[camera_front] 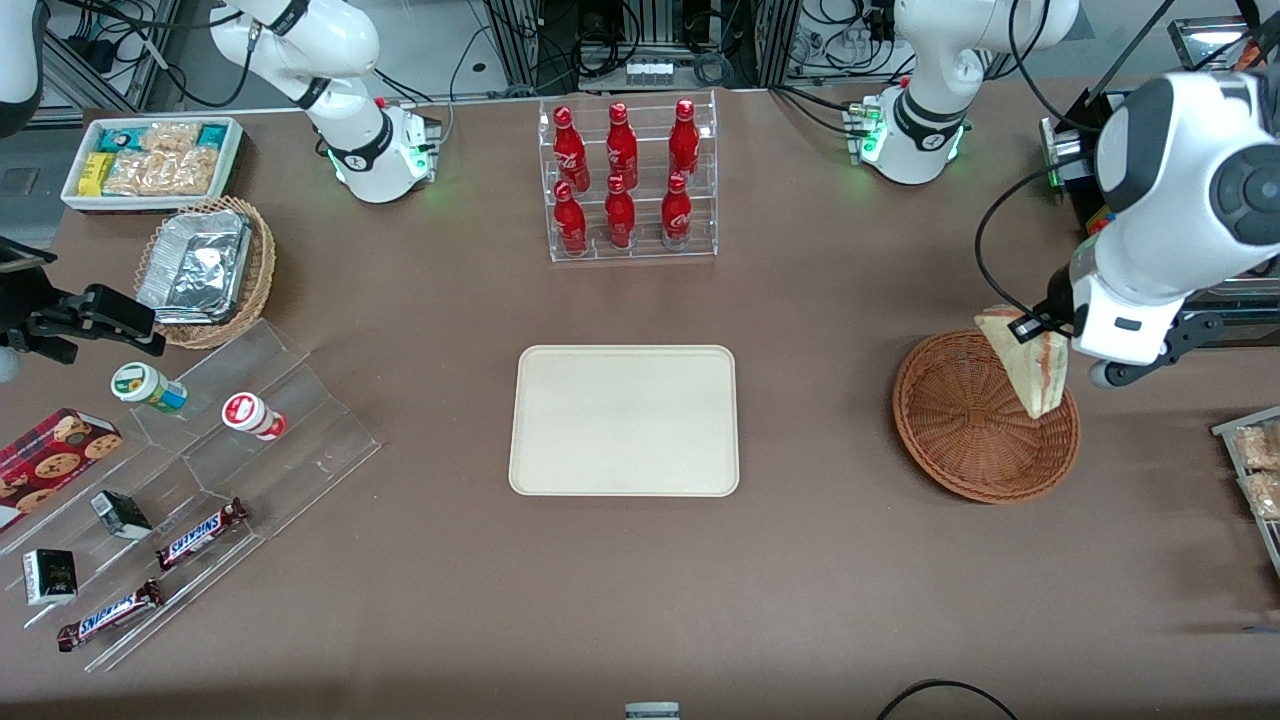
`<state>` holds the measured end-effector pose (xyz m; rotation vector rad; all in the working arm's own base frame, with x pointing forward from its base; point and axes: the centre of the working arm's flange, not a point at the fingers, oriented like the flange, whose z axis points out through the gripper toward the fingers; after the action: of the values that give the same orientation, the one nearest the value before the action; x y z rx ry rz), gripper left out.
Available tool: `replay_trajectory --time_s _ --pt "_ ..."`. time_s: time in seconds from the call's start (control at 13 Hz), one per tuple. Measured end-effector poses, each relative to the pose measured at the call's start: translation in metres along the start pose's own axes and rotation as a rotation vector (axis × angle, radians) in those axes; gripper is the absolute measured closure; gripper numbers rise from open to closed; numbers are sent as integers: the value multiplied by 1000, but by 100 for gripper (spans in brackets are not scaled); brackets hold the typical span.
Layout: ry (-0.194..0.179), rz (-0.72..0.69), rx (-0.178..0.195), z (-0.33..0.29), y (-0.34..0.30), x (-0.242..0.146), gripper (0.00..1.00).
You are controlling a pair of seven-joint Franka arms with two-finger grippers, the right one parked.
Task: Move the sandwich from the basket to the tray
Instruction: 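Lift the sandwich up out of the basket with the left gripper, then carry the held sandwich toward the white tray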
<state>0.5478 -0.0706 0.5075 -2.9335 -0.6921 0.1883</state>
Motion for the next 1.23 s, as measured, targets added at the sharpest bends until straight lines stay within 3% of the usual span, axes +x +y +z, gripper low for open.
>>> replay_trajectory --time_s 0.31,0.46,0.92,1.23 --pt "3 44 -86 -42 31 -23 85" --pt "14 71 -109 -61 63 -49 85" --pt "6 55 -59 -29 188 -114 85" --pt "33 17 -86 -18 226 -127 85"
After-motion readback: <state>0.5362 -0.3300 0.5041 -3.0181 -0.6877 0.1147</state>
